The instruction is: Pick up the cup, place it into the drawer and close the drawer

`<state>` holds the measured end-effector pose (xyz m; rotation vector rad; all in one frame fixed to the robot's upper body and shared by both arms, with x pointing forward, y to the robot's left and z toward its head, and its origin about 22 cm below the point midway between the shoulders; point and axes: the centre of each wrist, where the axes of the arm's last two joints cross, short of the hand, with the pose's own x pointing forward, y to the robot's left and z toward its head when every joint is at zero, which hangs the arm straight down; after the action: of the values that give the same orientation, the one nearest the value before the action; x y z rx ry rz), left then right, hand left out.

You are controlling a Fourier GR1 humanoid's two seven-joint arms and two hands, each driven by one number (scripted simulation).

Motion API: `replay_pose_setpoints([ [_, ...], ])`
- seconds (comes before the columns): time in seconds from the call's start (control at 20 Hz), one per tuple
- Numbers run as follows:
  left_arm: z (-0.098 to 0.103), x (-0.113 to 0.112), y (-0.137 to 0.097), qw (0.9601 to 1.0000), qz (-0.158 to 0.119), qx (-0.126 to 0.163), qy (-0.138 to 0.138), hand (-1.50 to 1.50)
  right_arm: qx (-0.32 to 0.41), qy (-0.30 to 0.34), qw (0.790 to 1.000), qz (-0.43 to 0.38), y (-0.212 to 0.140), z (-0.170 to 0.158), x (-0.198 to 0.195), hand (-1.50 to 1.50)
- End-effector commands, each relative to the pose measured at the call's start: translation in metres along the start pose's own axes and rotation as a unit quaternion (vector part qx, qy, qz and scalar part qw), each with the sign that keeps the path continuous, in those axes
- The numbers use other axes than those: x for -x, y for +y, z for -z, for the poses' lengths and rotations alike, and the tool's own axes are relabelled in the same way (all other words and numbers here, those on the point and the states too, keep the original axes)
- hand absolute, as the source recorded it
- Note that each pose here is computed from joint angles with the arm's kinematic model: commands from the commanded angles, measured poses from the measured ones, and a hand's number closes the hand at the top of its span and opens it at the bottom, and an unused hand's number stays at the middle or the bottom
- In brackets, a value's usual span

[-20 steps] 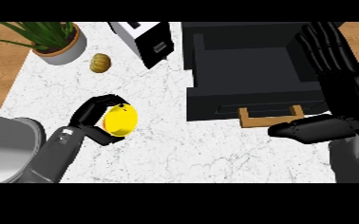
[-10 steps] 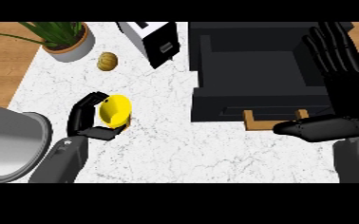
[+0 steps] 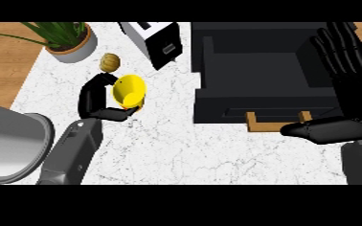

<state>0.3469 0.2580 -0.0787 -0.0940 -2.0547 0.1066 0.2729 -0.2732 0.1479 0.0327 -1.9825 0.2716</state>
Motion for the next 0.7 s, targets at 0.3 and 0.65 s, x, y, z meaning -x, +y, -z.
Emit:
replay_pose_setpoints([
  [0.3, 0.109, -0.066, -0.109, 0.9921, -0.043, 0.102, -0.059, 1.5, 0.007, 0.01, 1.0, -0.012, -0.002, -0.015, -0.004, -1.5],
  [0.65, 0.153, -0.127, -0.179, 0.9922, -0.018, 0.117, -0.04, 1.5, 0.016, 0.003, 1.0, -0.006, -0.008, -0.002, -0.001, -1.5],
])
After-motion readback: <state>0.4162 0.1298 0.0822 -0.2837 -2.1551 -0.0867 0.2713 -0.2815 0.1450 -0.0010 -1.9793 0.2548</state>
